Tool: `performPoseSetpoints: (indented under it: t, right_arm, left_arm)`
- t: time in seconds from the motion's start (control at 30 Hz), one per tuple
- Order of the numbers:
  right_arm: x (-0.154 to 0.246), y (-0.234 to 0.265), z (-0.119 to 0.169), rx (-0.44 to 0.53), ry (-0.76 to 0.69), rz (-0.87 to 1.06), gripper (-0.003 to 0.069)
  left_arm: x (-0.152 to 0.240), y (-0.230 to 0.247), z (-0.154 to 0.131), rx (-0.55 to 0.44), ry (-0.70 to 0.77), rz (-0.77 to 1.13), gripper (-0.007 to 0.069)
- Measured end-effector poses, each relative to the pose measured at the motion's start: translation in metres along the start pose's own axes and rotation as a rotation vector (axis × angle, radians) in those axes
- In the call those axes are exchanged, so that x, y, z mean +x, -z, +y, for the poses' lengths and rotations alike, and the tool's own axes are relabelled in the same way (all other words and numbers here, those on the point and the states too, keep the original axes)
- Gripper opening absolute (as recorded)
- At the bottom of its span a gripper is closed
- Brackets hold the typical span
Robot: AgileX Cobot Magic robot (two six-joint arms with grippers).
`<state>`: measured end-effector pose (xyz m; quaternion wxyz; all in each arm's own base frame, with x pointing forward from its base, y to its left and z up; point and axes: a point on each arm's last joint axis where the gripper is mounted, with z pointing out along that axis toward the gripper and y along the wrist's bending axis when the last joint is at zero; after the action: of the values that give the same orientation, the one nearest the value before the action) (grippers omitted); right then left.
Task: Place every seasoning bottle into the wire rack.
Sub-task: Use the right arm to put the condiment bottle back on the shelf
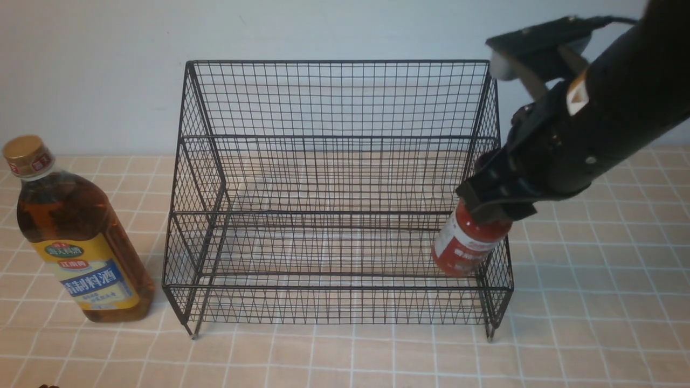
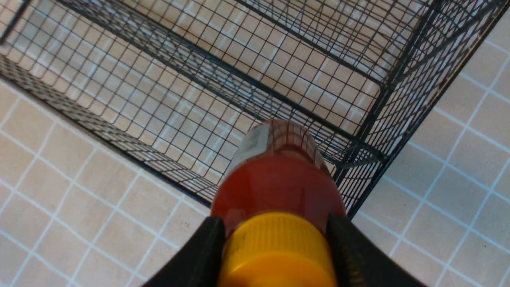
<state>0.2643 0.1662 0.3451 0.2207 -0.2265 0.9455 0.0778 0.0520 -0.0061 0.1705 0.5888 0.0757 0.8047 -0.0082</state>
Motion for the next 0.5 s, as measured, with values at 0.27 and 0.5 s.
performPoseSetpoints:
  t: [0.27, 0.5]
  right_arm:
    - [-0.005, -0.015, 0.000, 0.001, -0.002, -0.001, 0.0296]
    - [-0.007, -0.060, 0.001, 0.003, -0.009, 0.118, 0.0296]
  left_arm:
    - [0.000, 0.000, 0.000, 0.000, 0.000, 0.000, -0.0007]
    - [0.000, 0.000, 0.000, 0.000, 0.000, 0.000, -0.0007]
